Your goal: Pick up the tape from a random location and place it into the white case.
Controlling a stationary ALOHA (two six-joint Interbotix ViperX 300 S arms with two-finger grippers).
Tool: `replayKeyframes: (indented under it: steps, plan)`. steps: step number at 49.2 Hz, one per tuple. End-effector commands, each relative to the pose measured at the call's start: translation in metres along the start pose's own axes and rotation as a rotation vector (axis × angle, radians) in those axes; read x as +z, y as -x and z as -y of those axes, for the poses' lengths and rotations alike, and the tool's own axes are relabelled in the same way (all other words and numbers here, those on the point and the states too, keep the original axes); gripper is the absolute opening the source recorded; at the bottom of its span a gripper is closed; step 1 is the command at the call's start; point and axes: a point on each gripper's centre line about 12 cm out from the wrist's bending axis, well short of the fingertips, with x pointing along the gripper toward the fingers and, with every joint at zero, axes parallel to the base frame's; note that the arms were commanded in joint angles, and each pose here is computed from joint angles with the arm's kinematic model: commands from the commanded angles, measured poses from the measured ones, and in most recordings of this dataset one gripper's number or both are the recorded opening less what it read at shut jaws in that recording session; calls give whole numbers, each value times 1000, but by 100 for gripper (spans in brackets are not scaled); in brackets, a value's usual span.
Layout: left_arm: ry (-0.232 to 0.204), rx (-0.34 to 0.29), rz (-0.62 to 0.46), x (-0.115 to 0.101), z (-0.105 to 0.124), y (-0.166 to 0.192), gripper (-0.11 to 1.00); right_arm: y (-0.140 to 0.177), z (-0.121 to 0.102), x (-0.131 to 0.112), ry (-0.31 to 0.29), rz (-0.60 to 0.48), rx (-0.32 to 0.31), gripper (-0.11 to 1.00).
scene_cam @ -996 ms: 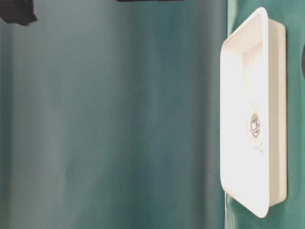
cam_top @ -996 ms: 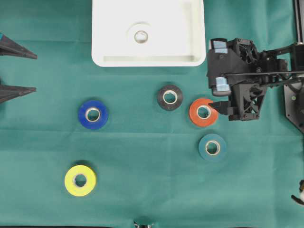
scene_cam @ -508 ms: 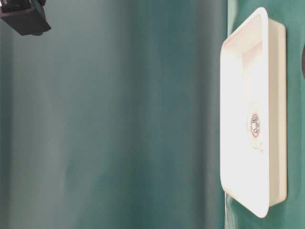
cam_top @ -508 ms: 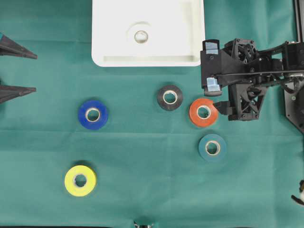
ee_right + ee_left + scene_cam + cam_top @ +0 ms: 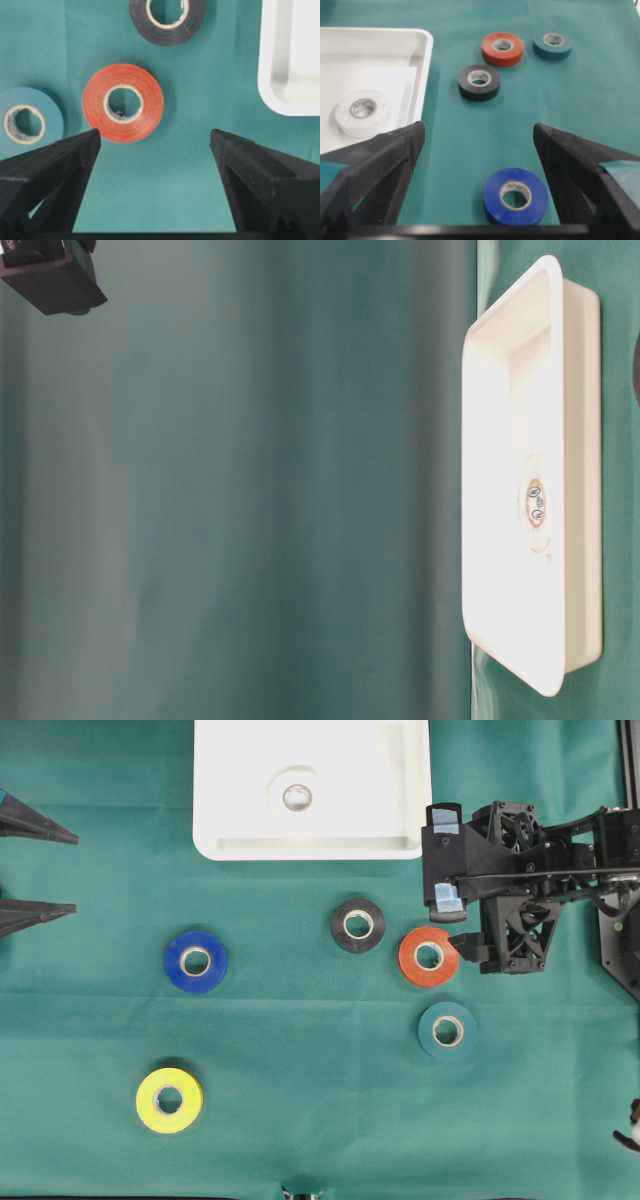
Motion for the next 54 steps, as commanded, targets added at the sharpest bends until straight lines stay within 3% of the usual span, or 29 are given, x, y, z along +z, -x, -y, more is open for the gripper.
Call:
replayKeyframes:
  steps: [1, 36, 54]
  plan:
    - [3, 1, 8, 4, 0, -2, 97, 7, 0, 9, -6, 33, 5, 92]
    - [3, 1, 5, 4, 0, -2, 97, -46, -1, 2, 0, -32, -5, 92]
    - [3, 1, 8, 4, 0, -2, 97, -86, 0, -11, -31, -46, -5, 92]
